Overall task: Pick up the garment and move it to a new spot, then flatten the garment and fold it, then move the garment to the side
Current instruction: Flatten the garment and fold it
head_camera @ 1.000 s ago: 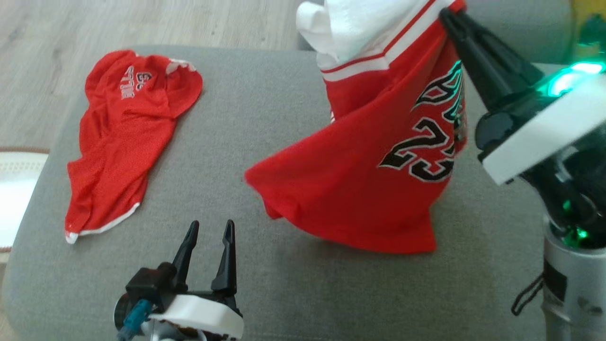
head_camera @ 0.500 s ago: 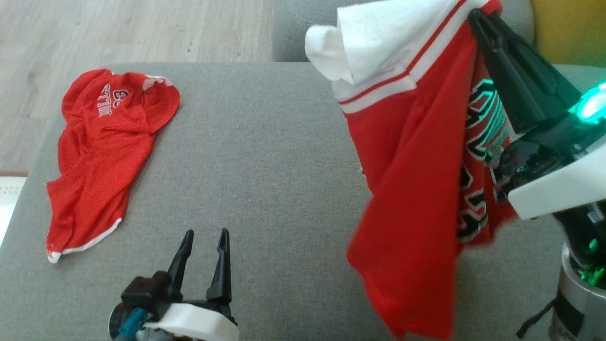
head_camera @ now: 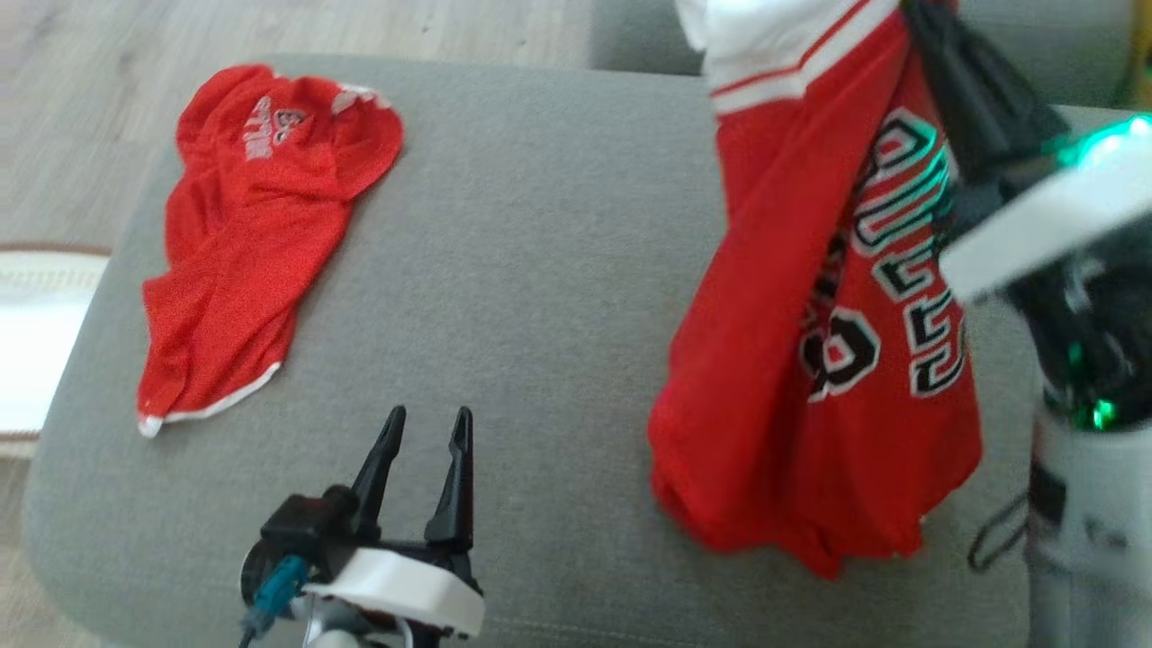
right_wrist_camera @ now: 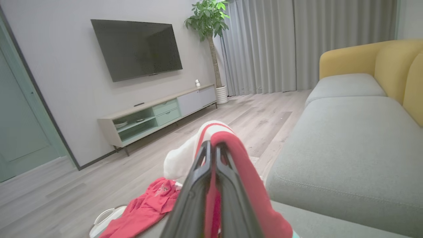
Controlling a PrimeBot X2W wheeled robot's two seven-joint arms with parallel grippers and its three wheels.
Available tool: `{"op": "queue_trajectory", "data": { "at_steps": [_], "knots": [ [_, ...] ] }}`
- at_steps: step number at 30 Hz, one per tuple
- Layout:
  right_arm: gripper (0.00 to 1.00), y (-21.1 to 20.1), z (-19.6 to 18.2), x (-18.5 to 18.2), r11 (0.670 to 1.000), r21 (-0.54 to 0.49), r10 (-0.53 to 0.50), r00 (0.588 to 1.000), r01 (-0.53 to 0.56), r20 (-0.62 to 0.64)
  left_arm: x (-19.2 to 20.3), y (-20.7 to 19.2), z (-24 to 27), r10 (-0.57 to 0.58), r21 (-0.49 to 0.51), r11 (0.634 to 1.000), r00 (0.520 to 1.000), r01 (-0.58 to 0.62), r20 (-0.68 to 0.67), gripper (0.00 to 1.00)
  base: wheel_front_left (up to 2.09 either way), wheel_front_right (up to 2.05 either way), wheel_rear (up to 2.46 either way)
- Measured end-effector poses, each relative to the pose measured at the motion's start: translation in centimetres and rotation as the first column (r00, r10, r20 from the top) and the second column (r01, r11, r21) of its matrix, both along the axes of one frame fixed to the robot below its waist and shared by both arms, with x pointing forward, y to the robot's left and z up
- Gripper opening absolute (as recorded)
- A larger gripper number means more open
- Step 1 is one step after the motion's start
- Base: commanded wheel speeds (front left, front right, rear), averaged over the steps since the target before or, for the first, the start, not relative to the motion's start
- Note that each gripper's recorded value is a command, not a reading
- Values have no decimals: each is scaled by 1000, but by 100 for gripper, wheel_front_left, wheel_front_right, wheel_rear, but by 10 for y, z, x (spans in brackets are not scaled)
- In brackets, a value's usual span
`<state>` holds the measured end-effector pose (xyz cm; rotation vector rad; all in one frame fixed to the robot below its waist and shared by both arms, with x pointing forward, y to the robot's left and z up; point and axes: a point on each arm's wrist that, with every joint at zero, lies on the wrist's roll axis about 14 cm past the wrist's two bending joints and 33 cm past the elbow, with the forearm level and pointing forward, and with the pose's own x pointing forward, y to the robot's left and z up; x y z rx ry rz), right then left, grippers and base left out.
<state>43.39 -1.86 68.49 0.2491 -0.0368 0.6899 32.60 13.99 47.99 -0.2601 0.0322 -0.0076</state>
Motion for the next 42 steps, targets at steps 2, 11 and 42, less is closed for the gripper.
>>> {"op": "queue_trajectory", "data": {
  "at_steps": [2, 11, 42],
  "knots": [
    [0, 3, -5, 22, 1000, -11, -30, 1000, 30, -3, 2, 3, 0, 11, -6, 1000, 1000, -11, -2, 100, 0, 0, 0],
    [0, 6, -59, 128, 967, -147, -224, 971, 210, -84, 5, 6, 0, 40, -32, 999, 999, -40, -15, 100, 0, 0, 0],
    [100, -124, -138, 75, 863, -204, -466, 884, 462, 31, 23, -14, -1, -47, 13, 999, 999, 47, -3, 100, 0, 0, 0]
  ]
}}
